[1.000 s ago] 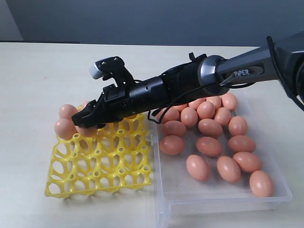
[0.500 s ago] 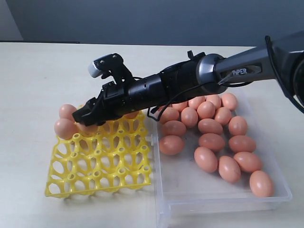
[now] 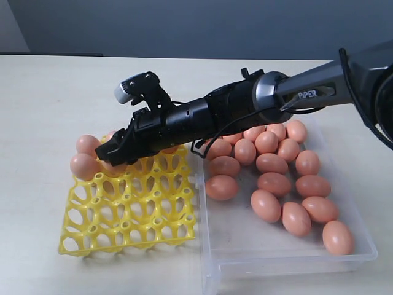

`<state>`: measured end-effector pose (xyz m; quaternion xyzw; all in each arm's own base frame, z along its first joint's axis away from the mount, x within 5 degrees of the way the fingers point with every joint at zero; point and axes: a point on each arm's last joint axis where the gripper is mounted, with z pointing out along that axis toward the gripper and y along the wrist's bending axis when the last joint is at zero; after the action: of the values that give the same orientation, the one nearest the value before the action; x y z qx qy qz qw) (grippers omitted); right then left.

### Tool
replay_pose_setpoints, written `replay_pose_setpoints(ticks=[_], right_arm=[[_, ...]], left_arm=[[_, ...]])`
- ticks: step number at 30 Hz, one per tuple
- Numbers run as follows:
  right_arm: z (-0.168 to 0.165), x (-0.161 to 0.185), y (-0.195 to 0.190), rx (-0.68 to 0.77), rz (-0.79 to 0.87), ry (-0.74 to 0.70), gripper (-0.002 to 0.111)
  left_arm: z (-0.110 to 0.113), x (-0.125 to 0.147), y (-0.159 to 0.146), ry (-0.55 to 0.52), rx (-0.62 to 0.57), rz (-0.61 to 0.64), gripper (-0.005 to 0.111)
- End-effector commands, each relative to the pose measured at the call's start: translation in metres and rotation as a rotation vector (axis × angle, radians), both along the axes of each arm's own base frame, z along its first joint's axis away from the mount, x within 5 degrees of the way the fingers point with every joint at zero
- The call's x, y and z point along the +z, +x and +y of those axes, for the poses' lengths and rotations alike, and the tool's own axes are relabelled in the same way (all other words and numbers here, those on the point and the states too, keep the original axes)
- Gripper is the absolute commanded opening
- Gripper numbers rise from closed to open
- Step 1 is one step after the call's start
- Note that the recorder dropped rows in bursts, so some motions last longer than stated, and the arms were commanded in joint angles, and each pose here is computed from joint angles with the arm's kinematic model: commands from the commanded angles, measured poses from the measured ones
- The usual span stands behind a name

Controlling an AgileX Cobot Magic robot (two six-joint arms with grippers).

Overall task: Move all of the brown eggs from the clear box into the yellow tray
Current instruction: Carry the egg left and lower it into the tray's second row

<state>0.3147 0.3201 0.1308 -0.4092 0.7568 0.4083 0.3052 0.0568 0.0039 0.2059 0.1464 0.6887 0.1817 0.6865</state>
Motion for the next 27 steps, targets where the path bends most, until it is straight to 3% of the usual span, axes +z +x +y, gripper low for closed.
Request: replay_pose_setpoints(ticks=[1,27], right_arm=[[0.0006,0.0025,0.0012,0.001,-0.01,0.008,0.043],[0.0004,0.0022,0.0017,-0.002,-0.017,0.003,0.042]], left_arm=[[-0.0007,0.001,-0.0004,-0.001,-0.012,-0.009,0.0],[-0.0007,0.001,-0.0004,-0.001,-0.012,-0.009,0.0]])
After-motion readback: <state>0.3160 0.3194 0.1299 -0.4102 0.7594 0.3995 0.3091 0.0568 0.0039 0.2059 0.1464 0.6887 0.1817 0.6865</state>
